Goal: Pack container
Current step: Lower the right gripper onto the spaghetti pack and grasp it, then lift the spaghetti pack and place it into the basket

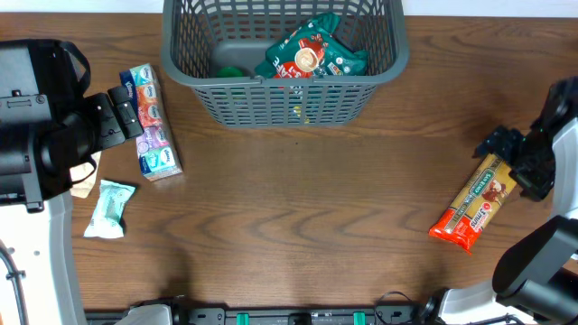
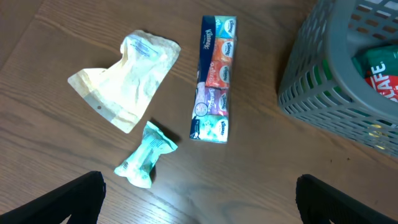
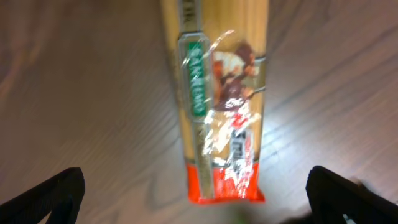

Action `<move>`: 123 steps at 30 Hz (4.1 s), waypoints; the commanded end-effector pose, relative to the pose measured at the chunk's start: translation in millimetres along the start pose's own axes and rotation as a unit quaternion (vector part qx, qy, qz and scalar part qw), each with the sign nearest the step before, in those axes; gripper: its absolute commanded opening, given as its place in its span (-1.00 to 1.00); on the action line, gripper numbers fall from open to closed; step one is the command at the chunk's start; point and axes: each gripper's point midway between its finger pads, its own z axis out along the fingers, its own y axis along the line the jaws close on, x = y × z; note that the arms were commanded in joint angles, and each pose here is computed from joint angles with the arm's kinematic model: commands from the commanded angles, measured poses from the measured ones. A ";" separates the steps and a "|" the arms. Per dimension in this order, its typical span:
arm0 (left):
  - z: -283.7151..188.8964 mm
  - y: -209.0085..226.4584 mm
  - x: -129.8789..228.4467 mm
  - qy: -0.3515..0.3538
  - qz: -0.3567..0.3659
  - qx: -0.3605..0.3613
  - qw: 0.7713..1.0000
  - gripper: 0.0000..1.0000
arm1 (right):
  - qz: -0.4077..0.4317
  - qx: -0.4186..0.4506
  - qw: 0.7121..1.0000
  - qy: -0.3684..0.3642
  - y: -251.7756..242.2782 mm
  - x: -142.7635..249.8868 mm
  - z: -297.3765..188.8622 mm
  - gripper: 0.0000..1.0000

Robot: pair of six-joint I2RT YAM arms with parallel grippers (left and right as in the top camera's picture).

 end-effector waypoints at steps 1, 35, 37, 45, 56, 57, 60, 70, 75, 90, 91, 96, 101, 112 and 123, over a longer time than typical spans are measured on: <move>1.6 1.8 0.6 0.002 -0.007 -0.002 1.000 0.97 | 0.027 0.012 1.000 0.008 -18.2 2.3 18.1 0.98; 1.6 1.7 0.4 0.002 -0.007 -0.002 1.000 0.97 | 0.040 -0.037 0.995 -0.084 -19.7 -4.9 115.9 -0.63; 1.6 1.7 0.3 0.002 -0.007 -0.002 1.000 0.97 | 0.039 -0.048 0.994 -0.086 -15.4 -7.1 113.7 -0.87; 1.6 1.7 0.3 0.002 -0.007 -0.002 1.000 0.97 | -0.046 -0.116 0.980 -0.153 42.8 -47.7 40.1 -0.97; 1.6 1.7 0.4 0.002 -0.007 -0.002 1.000 0.97 | -0.435 -0.173 0.765 -0.441 209.0 -43.9 -235.1 -0.97; 1.6 1.7 0.4 0.002 -0.007 -0.002 1.000 0.97 | -0.473 -0.169 0.728 -0.467 222.9 -33.5 -255.9 -0.97; 1.6 1.7 0.4 0.002 -0.007 -0.002 1.000 0.97 | -0.568 -0.151 0.612 -0.529 260.2 2.0 -301.8 -0.97; 1.6 1.7 0.6 0.003 -0.007 -0.002 1.000 0.97 | -0.716 -0.170 0.315 -0.599 365.9 125.5 -331.2 -0.98; 1.6 2.2 2.9 0.007 -0.006 -0.003 1.000 0.97 | -0.712 -0.217 0.330 -0.581 413.1 139.8 -298.8 -0.98; 1.6 1.7 3.1 0.008 -0.006 -0.002 1.000 0.97 | -0.744 -0.286 0.423 -0.431 459.3 152.9 -209.6 -0.99; 1.6 1.7 3.0 0.008 -0.006 -0.002 1.000 0.97 | -0.749 -0.284 0.427 -0.420 458.5 153.5 -202.0 -0.98; 1.6 1.5 2.2 0.006 -0.007 -0.001 1.000 0.97 | -0.766 -0.276 0.448 -0.370 457.0 156.0 -163.7 -0.98; 1.6 1.5 2.3 0.006 -0.007 -0.001 1.000 0.97 | -0.780 -0.270 0.462 -0.325 453.7 160.0 -130.9 -0.98; 1.6 1.5 2.4 0.006 -0.007 -0.001 1.000 0.97 | -0.799 -0.256 0.471 -0.273 448.9 163.6 -88.3 -0.98; 1.6 1.5 2.4 0.006 -0.007 -0.001 1.000 0.97 | -0.800 -0.255 0.471 -0.271 448.5 164.4 -87.8 -0.18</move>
